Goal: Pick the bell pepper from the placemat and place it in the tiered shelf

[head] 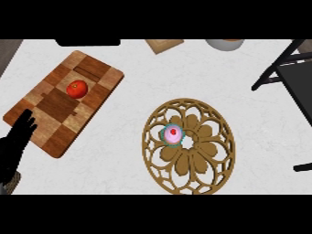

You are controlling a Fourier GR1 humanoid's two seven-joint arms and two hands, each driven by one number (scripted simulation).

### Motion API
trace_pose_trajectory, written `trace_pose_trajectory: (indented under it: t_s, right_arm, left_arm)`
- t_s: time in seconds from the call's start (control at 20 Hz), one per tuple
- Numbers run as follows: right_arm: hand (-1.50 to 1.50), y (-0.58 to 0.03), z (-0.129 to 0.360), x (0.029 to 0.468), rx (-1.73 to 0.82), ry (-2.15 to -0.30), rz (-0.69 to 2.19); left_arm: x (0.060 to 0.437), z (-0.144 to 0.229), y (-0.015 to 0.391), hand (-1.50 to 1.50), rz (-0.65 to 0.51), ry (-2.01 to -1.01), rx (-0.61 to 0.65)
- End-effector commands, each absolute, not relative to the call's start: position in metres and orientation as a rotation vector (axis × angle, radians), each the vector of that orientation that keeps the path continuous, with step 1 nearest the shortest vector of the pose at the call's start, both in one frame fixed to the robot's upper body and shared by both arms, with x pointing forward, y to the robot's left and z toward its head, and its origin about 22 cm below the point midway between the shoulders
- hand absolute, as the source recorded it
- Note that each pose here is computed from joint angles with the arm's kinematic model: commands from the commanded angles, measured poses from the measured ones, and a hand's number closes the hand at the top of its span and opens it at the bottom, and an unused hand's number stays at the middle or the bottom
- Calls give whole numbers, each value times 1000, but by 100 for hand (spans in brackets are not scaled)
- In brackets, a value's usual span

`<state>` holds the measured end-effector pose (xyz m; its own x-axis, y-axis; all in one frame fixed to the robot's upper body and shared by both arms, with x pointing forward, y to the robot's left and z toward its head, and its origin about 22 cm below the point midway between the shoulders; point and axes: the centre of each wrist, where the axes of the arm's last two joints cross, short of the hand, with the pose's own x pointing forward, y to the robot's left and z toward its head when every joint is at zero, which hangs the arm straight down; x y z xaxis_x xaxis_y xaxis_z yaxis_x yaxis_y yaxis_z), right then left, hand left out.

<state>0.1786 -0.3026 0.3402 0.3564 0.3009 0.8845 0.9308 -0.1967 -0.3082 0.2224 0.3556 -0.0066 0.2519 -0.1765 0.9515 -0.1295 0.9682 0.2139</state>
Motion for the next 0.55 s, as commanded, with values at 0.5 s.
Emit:
trace_pose_trajectory:
  t_s: [0.5]
  right_arm:
    - [-150,-263,332,83,-1683,-933,-864]
  left_arm:
    - [206,-14,371,0,24,-1273,327]
